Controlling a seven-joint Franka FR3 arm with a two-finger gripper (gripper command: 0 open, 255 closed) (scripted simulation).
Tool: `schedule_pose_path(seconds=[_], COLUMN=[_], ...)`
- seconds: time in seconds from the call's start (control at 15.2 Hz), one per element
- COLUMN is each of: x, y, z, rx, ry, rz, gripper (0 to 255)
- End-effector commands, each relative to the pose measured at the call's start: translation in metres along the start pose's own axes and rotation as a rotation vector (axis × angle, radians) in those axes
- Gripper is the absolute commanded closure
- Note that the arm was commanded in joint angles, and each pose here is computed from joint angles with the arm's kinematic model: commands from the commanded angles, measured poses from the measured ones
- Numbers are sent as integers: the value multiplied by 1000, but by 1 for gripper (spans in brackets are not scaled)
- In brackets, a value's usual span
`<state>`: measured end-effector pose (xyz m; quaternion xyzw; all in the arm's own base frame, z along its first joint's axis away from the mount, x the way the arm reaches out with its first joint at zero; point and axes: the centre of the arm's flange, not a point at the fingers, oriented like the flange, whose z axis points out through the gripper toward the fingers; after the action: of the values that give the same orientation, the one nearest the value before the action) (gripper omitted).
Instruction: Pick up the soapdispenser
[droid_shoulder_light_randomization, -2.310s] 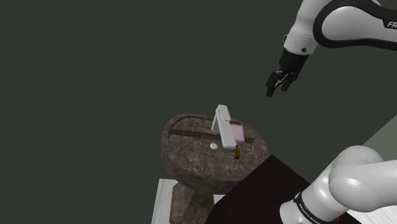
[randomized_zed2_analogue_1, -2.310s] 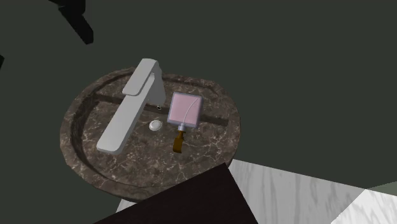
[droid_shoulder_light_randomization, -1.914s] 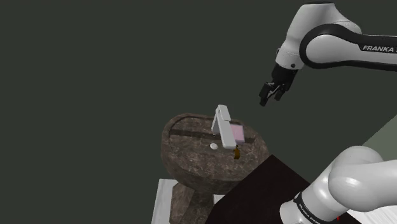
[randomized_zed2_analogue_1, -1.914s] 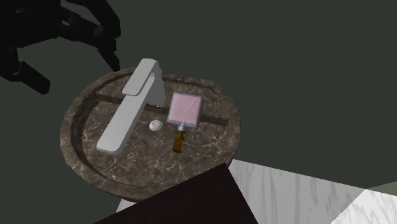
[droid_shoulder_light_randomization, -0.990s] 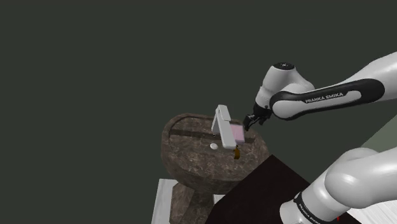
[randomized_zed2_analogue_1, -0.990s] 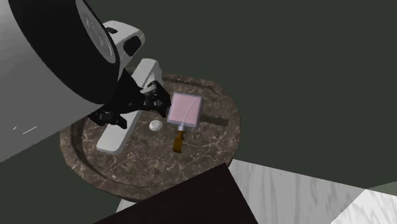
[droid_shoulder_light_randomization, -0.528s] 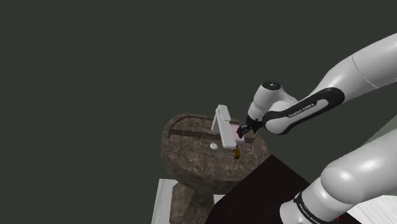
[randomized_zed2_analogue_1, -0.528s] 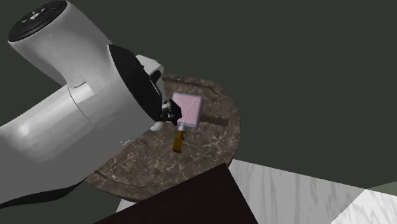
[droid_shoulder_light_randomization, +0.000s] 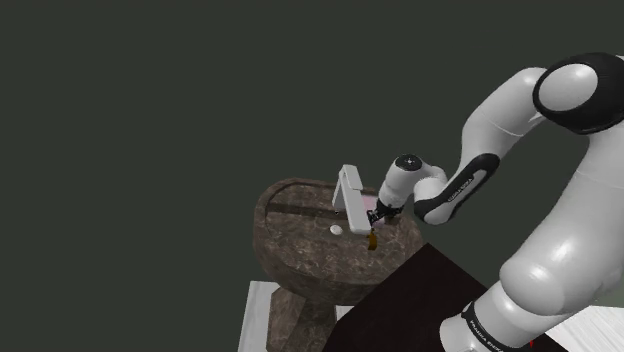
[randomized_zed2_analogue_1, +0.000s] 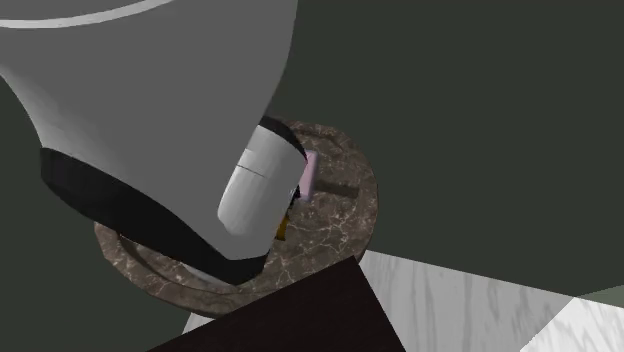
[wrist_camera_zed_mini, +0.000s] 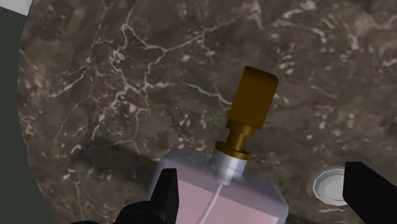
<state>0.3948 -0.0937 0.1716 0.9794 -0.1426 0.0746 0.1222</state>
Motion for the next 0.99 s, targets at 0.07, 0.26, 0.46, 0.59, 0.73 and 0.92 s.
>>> schedule_pose_path(seconds=[0.07, 0.26, 0.46, 0.59, 0.73, 0.92], x=[1, 5, 2, 0, -3, -3], y=[-1, -1, -4, -7, -10, -10], z=[41, 69, 84, 95, 108, 107], rx=[-9, -16, -16, -16, -16, -16], ry=[10, 18, 18, 18, 18, 18], rz=[16, 28, 28, 28, 28, 28], gripper=[0, 0, 0, 0, 0, 255])
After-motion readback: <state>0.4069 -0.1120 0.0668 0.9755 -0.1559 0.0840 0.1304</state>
